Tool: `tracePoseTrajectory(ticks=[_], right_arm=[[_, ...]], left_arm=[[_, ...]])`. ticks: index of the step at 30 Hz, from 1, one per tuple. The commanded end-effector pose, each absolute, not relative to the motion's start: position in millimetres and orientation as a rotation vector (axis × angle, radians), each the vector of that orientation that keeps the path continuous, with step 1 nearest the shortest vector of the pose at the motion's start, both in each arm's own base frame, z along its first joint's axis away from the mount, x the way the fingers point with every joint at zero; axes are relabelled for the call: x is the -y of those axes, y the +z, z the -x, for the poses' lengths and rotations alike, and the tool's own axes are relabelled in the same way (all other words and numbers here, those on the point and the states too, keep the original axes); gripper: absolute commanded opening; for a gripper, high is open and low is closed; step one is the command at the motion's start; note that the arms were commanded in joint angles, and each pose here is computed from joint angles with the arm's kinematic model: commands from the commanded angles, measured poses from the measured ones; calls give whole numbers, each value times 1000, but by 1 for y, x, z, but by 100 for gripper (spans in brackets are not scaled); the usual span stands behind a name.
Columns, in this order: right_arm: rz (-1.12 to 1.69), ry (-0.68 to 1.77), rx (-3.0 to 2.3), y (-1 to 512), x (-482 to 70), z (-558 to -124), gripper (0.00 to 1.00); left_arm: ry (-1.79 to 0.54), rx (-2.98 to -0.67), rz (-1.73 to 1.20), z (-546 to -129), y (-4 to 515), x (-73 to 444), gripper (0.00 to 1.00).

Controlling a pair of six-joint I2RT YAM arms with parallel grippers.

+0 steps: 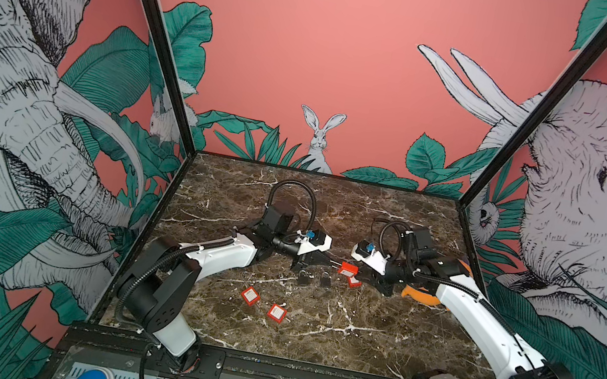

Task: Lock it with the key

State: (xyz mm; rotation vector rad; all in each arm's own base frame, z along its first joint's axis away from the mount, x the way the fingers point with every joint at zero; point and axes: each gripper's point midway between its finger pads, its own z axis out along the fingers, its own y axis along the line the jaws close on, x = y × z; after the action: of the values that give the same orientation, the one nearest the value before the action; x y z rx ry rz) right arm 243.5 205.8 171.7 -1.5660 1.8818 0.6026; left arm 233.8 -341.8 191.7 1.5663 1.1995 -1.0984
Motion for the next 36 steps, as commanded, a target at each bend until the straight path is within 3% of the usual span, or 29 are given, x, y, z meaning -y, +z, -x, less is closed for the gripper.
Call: tracePoseTrajectory(ticks=[1,15,36], right_arm=[[1581,610,-1819,181,-212,-244,24],[1638,569,-1847,175,-202,-234,1],[1651,446,-1896,161,-178,-226,0]], left_arm=[[-1112,-1135,-1579,-230,207,345,0],[-1091,-1129,-1599,-229,207,343,0],[-1040,-1145,-1635,-229,204,333,0]])
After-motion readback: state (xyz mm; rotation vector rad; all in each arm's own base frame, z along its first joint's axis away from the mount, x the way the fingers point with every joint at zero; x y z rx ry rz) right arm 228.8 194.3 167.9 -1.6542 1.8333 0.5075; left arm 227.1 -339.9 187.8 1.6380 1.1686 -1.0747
